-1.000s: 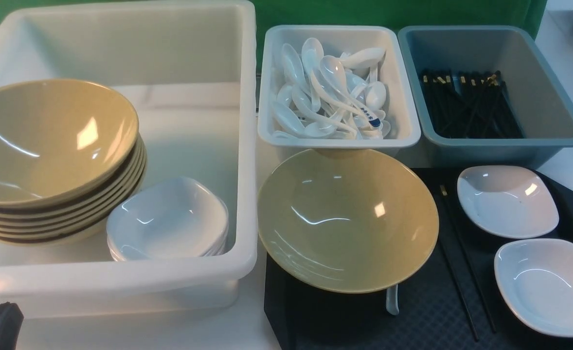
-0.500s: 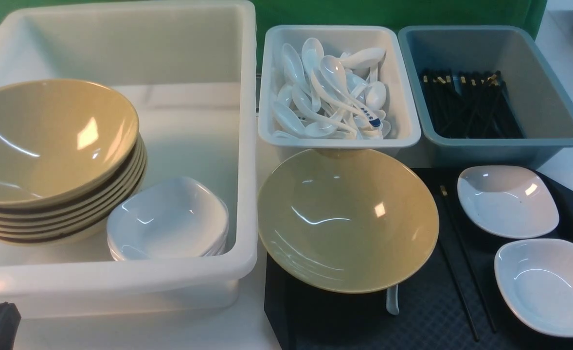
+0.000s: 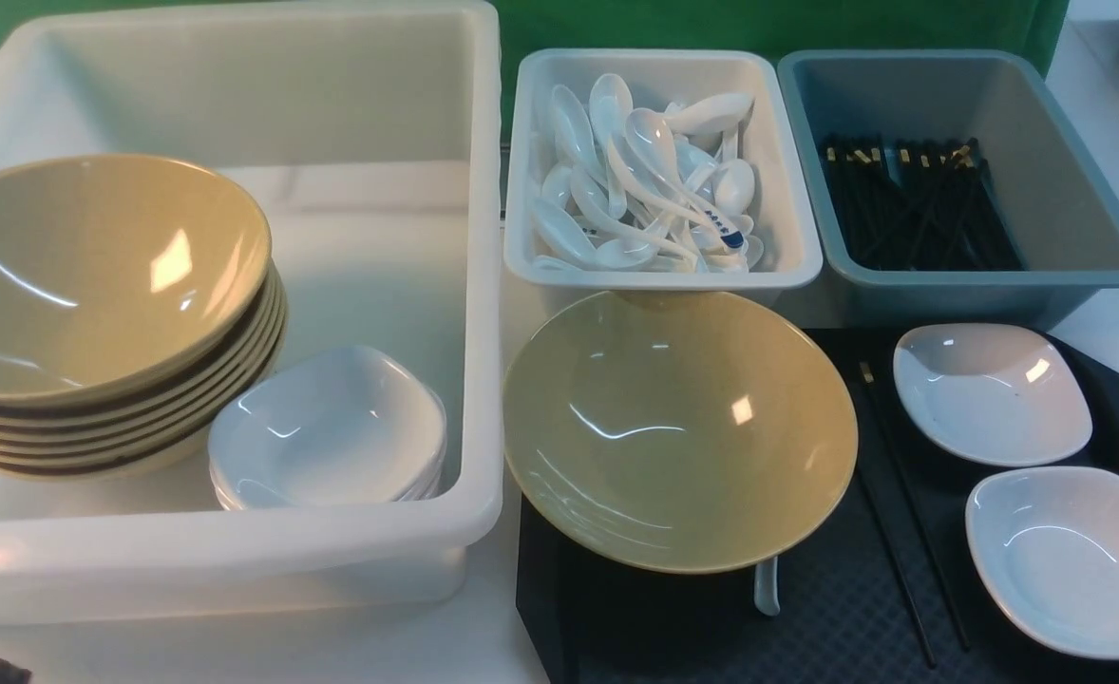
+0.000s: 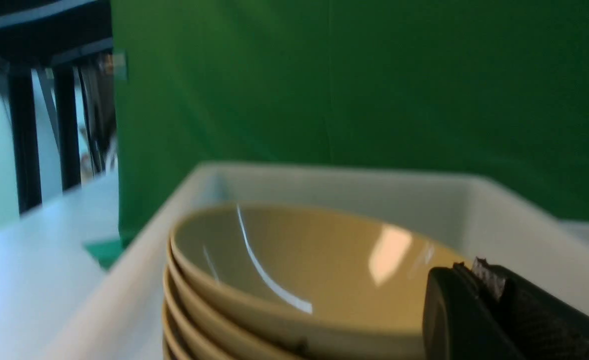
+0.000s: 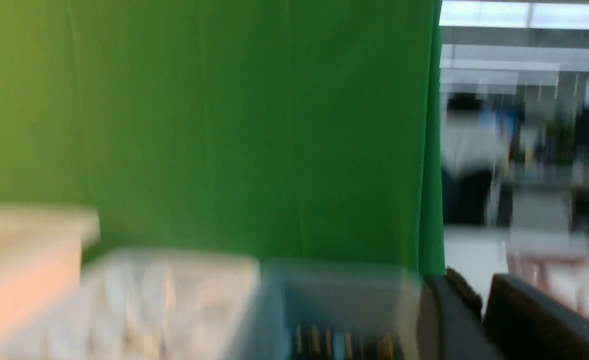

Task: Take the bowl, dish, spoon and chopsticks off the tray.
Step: Use the left arm to grab the yellow noodle bowl on the left

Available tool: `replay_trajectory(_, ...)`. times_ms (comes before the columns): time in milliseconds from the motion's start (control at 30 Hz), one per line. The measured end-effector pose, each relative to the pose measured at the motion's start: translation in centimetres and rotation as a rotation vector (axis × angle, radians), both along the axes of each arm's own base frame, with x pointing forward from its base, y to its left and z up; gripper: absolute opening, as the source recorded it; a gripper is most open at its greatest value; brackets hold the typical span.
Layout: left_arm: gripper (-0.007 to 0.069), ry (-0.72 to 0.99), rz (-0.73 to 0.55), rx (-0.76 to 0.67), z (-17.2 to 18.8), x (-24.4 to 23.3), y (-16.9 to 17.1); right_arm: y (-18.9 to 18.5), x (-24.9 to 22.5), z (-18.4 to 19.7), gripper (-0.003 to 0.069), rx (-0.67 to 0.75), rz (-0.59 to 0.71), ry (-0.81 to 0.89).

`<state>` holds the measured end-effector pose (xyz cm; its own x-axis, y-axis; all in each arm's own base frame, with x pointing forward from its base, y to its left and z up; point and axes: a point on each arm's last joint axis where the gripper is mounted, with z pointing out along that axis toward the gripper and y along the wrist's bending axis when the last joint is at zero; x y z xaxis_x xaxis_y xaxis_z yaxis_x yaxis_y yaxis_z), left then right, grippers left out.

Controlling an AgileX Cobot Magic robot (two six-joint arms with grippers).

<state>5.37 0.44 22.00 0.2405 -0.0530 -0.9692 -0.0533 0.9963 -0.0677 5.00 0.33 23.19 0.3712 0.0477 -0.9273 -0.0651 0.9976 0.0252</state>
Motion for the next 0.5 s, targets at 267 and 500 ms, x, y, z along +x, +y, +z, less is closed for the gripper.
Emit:
replay_trajectory(267,-0.0008,-0.382,0.008,-0.057,3.1,-1.4,0.3,0.1,-1.7,2.7,0.0161,0.297,0.195,-0.336)
replay_trajectory(500,-0.0008,-0.48,-0.086,-0.219,7.4,-2.5,0.2,0.0,-1.8,4.7,0.0132,0.371,0.211,-0.246)
